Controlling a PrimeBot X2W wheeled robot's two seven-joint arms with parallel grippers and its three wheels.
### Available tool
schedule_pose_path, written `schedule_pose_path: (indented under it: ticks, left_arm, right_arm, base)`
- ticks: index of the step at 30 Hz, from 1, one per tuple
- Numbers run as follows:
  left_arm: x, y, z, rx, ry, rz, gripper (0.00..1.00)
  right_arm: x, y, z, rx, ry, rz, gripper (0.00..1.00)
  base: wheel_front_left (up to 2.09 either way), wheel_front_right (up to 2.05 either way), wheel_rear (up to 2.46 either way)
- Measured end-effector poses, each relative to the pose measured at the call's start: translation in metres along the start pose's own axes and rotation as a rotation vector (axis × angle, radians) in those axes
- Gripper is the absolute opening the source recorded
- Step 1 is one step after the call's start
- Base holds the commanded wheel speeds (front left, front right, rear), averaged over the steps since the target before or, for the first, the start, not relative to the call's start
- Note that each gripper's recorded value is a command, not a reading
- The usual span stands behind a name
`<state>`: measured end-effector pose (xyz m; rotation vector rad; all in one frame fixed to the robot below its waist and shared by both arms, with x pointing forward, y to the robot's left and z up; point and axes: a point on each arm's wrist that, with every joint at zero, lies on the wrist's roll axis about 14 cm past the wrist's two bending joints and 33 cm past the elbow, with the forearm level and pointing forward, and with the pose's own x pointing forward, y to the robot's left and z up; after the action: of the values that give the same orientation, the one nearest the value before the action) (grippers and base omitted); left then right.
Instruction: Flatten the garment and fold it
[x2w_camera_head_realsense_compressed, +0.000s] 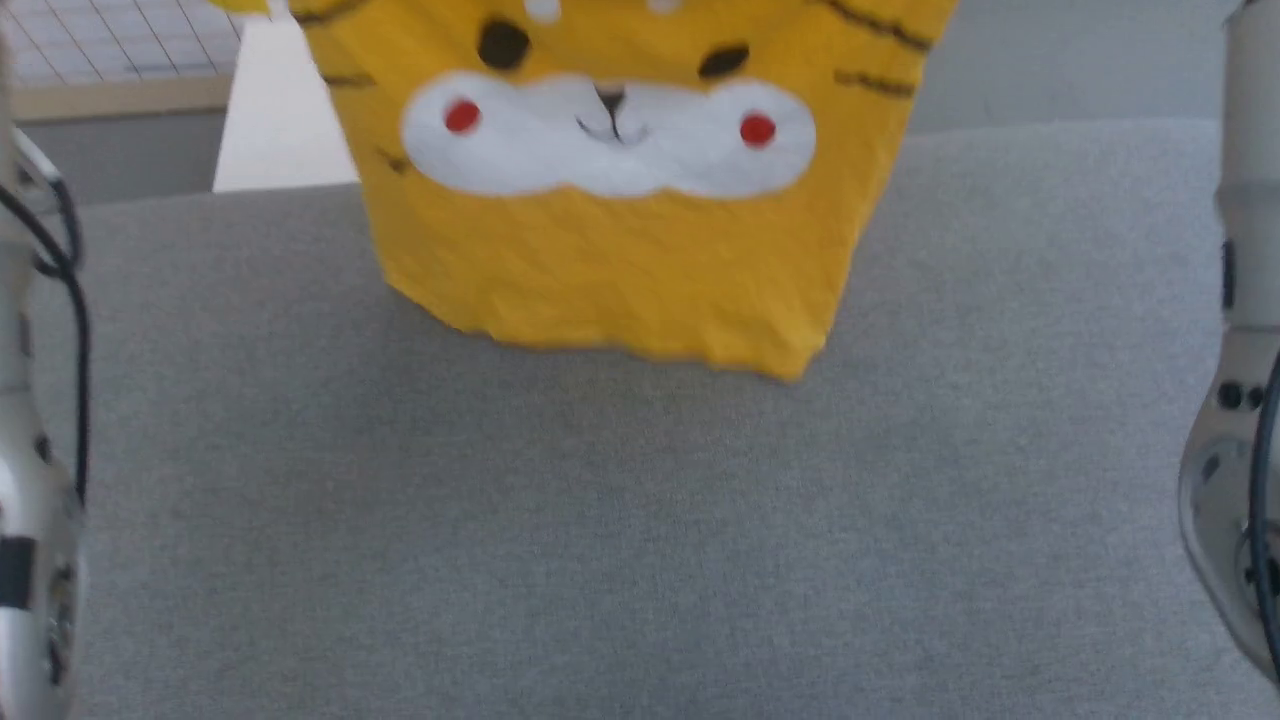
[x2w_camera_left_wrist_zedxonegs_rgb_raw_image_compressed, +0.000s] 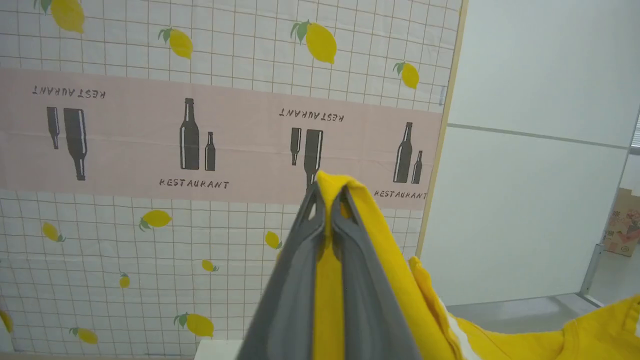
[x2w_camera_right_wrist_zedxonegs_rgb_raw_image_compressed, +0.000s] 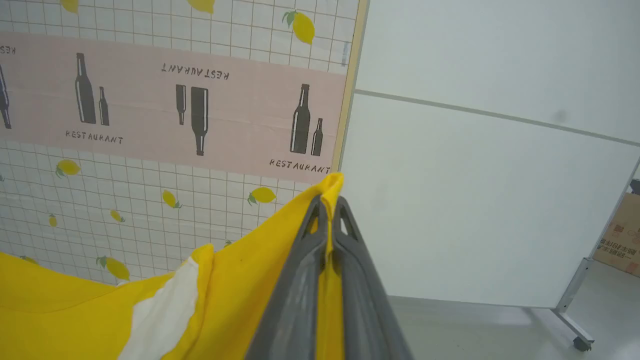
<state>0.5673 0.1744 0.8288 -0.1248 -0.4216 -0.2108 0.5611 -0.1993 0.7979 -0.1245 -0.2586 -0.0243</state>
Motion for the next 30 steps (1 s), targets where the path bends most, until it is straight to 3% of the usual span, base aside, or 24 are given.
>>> schedule_pose_path:
  ticks: [5,10,13,17,21,30]
  left_arm:
    - [0.027,0.015,0.017,-0.037,-0.163,0.016,0.0]
    - [0.049,0.024,0.002,-0.072,-0.249,0.007,0.0]
    - [0.063,0.037,-0.038,-0.092,-0.281,0.017,0.0]
    - [0.068,0.051,-0.074,-0.121,-0.259,0.038,0.0]
    - [0.071,0.066,-0.103,-0.129,-0.241,0.059,0.0]
    - [0.057,0.084,-0.181,-0.114,-0.113,0.063,0.0]
  right_arm:
    - [0.028,-0.001,0.033,-0.109,-0.173,-0.027,0.0]
    - [0.055,0.009,0.032,-0.193,-0.256,-0.028,0.0]
    - [0.079,0.029,-0.007,-0.313,-0.261,0.006,0.0]
    - [0.094,0.044,-0.034,-0.37,-0.252,0.032,0.0]
    - [0.107,0.054,-0.052,-0.407,-0.256,0.044,0.0]
    - [0.12,0.084,-0.141,-0.43,-0.153,0.12,0.0]
  base:
    - [0.0,0.0,0.0]
    - [0.0,0.0,0.0]
    - [0.0,0.0,0.0]
    - [0.0,0.0,0.0]
    - [0.0,0.0,0.0]
    - [0.0,0.0,0.0]
